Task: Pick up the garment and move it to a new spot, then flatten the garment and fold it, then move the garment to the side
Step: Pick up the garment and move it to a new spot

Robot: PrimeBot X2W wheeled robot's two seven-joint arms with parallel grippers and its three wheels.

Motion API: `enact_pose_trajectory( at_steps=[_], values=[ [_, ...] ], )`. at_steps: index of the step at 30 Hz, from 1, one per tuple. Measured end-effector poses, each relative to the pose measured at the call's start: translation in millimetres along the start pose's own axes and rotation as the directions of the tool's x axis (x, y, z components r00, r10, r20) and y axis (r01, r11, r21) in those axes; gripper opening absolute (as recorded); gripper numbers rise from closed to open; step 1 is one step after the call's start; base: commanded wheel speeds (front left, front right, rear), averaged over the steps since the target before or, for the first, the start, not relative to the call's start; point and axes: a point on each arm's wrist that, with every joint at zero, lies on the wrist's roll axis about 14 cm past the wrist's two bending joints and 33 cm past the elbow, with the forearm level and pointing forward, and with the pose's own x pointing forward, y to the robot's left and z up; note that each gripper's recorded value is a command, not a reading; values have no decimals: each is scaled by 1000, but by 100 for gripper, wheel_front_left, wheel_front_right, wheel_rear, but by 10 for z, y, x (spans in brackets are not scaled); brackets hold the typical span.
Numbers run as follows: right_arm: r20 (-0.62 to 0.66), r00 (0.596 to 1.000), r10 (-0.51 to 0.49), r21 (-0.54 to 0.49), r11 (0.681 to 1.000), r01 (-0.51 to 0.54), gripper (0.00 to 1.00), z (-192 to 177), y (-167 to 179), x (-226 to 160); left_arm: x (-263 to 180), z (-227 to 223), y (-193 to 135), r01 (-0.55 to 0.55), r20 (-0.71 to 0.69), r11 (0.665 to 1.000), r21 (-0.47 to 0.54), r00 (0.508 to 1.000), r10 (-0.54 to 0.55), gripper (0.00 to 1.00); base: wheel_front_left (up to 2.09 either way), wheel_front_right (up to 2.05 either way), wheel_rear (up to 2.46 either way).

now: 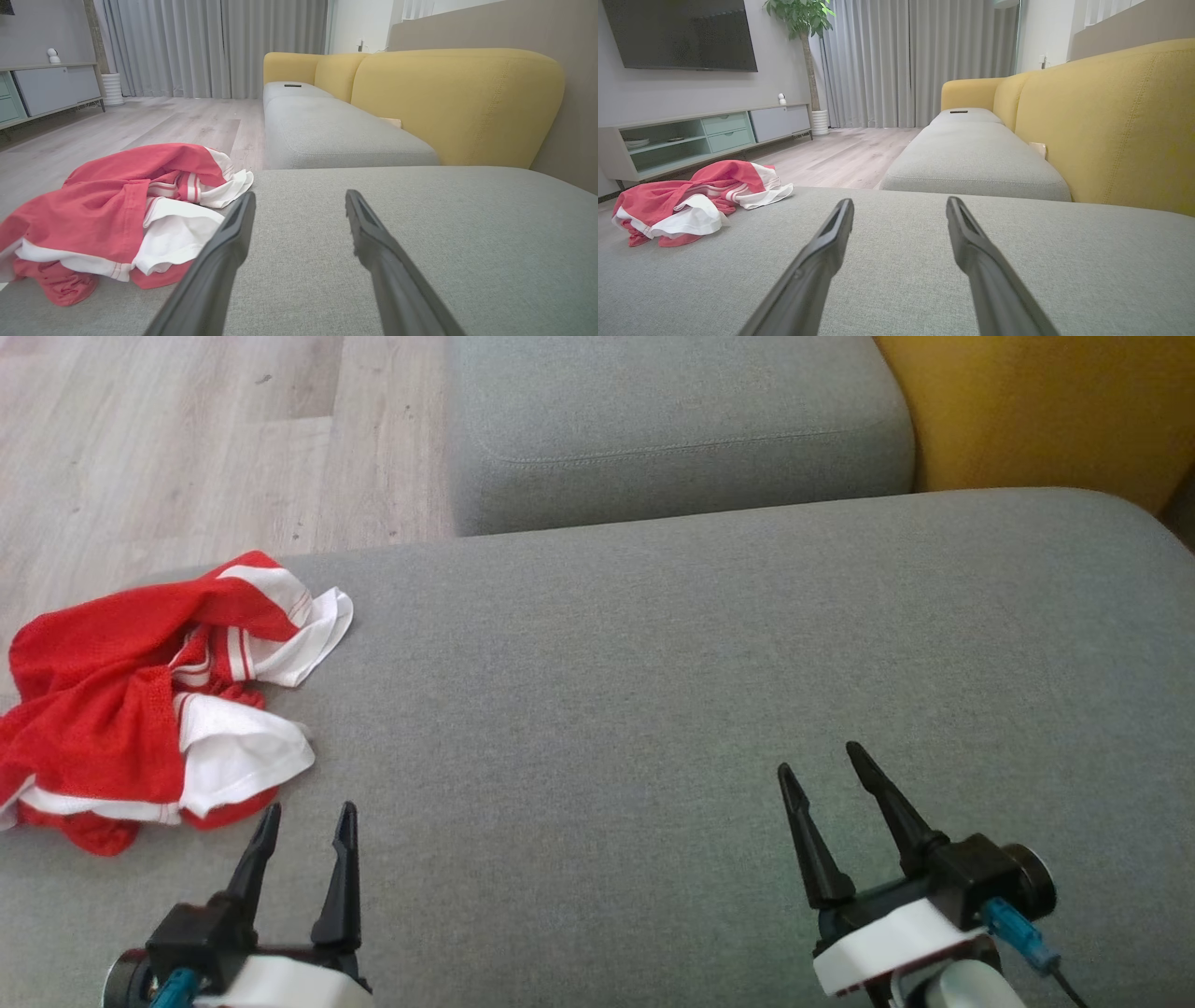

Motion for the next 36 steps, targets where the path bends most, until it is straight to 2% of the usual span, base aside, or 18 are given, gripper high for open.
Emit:
enact_pose_trajectory(
  at_steps=[23, 36],
  values=[
    [-10, 1000, -3, 4, 1000, 3, 100, -31, -10, -4, -32, 31, 70, -29, 11, 999, -12, 1000, 30, 100, 0, 0, 0],
    [-28, 995, 100, 15, 995, -99, 100, -89, 293, 96, -275, 79, 435, -169, 29, 986, -5, 985, 169, 100, 0, 0, 0]
  ],
)
